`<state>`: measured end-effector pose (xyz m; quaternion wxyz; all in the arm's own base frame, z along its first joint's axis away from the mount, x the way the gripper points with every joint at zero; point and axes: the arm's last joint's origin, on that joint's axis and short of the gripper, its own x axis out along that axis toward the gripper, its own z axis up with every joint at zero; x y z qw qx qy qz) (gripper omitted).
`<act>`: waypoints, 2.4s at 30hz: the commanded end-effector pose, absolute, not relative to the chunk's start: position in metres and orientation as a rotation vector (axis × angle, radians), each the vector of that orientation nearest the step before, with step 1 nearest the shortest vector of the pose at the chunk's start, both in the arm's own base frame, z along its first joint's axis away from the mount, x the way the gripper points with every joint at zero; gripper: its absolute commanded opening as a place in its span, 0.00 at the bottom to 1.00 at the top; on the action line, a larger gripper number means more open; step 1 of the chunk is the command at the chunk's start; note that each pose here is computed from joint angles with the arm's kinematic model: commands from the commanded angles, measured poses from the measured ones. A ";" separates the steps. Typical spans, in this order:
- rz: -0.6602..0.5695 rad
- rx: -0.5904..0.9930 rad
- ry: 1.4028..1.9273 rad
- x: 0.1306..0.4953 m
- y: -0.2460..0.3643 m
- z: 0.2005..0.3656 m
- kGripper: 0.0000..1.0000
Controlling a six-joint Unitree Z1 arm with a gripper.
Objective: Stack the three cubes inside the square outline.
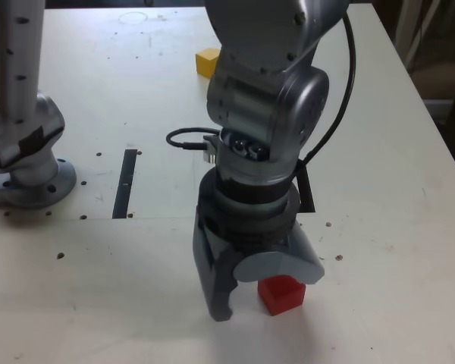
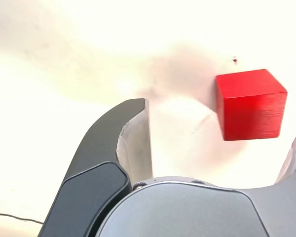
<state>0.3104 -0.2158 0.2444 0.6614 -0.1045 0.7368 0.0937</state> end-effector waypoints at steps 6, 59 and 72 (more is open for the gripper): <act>0.276 -0.252 1.650 0.324 -0.209 0.236 0.97; 0.307 -0.195 1.632 0.350 -0.195 0.260 0.15; 0.125 0.103 1.683 0.356 -0.111 0.299 0.15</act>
